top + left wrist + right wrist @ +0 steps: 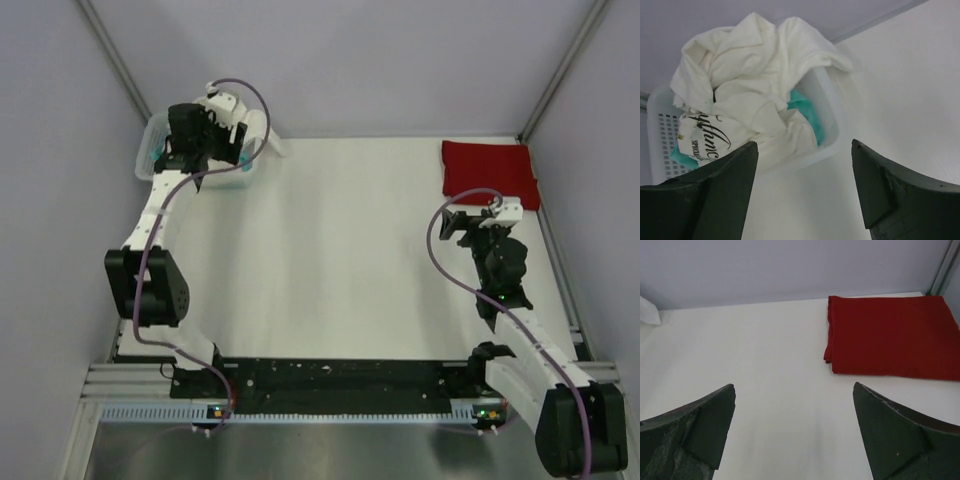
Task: Fold and stack the t-shirts
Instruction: Grab crumpled tshirt from bin with the left arm
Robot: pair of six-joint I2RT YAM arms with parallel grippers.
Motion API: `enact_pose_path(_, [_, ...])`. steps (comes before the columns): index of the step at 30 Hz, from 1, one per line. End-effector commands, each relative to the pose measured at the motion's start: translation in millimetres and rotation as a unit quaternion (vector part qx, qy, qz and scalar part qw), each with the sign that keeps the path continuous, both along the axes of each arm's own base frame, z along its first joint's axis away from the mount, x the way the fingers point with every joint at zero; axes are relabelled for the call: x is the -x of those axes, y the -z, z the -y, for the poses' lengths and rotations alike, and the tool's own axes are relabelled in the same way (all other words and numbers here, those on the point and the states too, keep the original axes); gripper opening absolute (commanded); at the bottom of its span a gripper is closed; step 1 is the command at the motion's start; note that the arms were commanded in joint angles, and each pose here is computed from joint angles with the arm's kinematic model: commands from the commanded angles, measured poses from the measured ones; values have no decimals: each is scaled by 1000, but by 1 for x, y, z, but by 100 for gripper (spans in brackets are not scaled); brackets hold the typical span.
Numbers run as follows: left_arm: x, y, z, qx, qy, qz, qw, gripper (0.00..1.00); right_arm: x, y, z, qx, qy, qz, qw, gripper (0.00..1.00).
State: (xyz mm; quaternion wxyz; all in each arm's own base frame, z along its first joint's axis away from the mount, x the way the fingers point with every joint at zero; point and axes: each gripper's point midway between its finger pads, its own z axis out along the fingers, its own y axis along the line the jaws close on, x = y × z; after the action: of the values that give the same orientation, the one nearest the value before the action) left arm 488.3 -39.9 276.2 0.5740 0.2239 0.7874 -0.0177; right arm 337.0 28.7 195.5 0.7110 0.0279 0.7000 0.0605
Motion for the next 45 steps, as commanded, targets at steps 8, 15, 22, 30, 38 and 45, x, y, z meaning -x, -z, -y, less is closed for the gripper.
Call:
enact_pose_path(8, [-142, 49, -98, -74, -227, -72, 968, 81, 5, -15, -18, 14, -52, -6, 999, 98])
enact_pose_path(15, [-173, 87, -129, -109, -269, -46, 956, 85, 6, -17, -19, 20, -56, -1, 998, 98])
enact_pose_path(22, [-172, 109, -124, -106, -236, -74, 963, 0, 6, -22, -18, 21, -53, 1, 998, 98])
enact_pose_path(30, [-120, -53, -110, -41, -212, 47, 975, 0, 10, -30, -19, 16, -55, 10, 998, 98])
enact_pose_path(38, [-8, -160, -47, 47, -102, 97, 989, 0, 20, -52, -49, 7, -143, 26, 989, 98])
enact_pose_path(45, [132, -302, -7, 35, -16, 259, 965, 0, 47, -104, -103, 6, -294, 58, 954, 98])
